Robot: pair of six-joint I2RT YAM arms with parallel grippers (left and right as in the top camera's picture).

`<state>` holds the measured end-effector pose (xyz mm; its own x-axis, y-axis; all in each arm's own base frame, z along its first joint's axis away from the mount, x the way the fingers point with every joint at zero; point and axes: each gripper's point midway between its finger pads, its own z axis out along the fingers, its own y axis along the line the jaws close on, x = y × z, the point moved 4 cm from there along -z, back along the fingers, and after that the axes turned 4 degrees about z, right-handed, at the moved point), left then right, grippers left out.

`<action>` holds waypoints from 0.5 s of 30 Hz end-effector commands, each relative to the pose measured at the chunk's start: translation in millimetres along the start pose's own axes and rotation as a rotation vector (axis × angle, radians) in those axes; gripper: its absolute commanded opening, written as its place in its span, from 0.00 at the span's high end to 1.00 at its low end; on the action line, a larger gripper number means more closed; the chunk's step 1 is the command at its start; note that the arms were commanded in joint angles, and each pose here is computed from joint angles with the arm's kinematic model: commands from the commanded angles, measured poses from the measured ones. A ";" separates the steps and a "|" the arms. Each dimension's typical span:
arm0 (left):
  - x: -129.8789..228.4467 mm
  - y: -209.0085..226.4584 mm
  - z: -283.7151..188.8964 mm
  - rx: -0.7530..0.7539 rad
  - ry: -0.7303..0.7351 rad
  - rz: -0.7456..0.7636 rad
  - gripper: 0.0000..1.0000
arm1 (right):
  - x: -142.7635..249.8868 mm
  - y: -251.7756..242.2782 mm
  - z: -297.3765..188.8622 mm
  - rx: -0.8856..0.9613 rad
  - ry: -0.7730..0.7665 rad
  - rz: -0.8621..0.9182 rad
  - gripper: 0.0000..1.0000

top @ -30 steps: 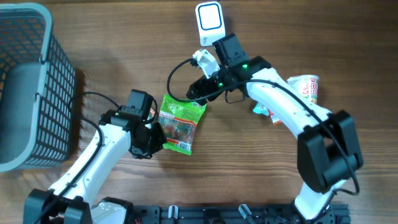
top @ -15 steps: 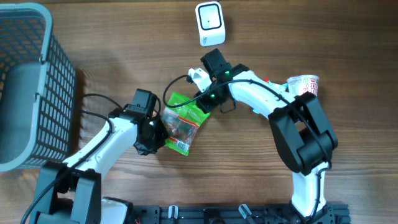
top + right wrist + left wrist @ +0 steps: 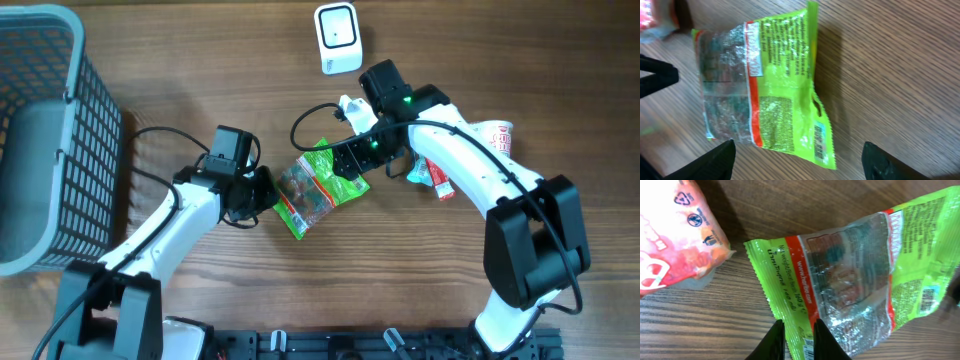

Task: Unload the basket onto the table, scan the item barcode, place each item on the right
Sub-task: 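Grasp the green snack bag with both grippers from either side, then hand the green snack bag to the right gripper, withdraw left gripper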

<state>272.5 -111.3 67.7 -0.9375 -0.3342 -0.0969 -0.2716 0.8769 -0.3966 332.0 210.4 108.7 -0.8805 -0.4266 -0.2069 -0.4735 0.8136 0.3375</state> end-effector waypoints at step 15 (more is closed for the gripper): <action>11.4 0.2 34.7 -0.059 0.089 0.052 0.89 | -16.3 26.8 34.1 0.019 -0.027 0.036 0.28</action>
<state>269.0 -127.5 35.4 -0.9601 -0.2776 -0.0346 -0.2466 0.8983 -0.3636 329.0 251.2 69.9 -0.8976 -0.4051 -0.1738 -0.4408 0.8307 0.3402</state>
